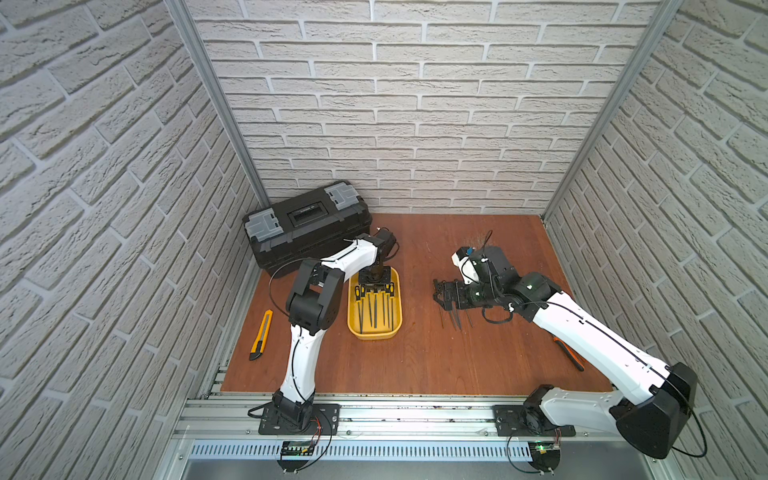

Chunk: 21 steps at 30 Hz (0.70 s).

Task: Take the file tool out of the storage box
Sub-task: Pick up the file tool from the storage box.

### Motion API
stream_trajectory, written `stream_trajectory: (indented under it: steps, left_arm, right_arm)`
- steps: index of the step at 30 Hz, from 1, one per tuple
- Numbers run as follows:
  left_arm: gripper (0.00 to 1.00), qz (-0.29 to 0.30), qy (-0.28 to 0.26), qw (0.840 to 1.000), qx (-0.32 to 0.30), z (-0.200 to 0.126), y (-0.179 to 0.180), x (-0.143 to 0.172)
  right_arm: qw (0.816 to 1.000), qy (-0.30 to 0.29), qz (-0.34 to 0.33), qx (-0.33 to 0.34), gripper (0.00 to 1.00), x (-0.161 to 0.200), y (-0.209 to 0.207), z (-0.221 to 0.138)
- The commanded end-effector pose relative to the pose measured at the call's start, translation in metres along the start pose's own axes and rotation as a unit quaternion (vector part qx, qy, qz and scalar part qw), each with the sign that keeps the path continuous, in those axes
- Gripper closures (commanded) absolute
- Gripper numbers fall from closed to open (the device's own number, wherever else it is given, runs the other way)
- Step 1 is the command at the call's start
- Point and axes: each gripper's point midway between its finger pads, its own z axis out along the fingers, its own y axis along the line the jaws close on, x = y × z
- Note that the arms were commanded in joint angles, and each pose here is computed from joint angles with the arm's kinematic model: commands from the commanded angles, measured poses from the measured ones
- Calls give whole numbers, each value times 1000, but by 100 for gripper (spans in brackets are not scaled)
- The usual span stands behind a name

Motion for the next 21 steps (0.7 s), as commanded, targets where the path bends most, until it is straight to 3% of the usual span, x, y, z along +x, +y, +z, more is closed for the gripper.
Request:
stream_trajectory:
  steps: [1, 10, 16, 21]
  left_arm:
    - [85, 0, -13, 1000, 9, -8, 2, -8]
    - [86, -40, -60, 993, 94, -62, -1, -23]
    - [86, -68, -95, 976, 181, -99, -9, -30]
    - [86, -81, -125, 960, 237, -131, -15, -31]
  right_arm:
    - [1000, -15, -4, -14, 3, -3, 3, -4]
    - [996, 2, 7, -84, 3, 6, 23, 9]
    - [990, -2, 24, -136, 5, 2, 41, 12]
    - [978, -9, 55, -200, 15, -7, 63, 21]
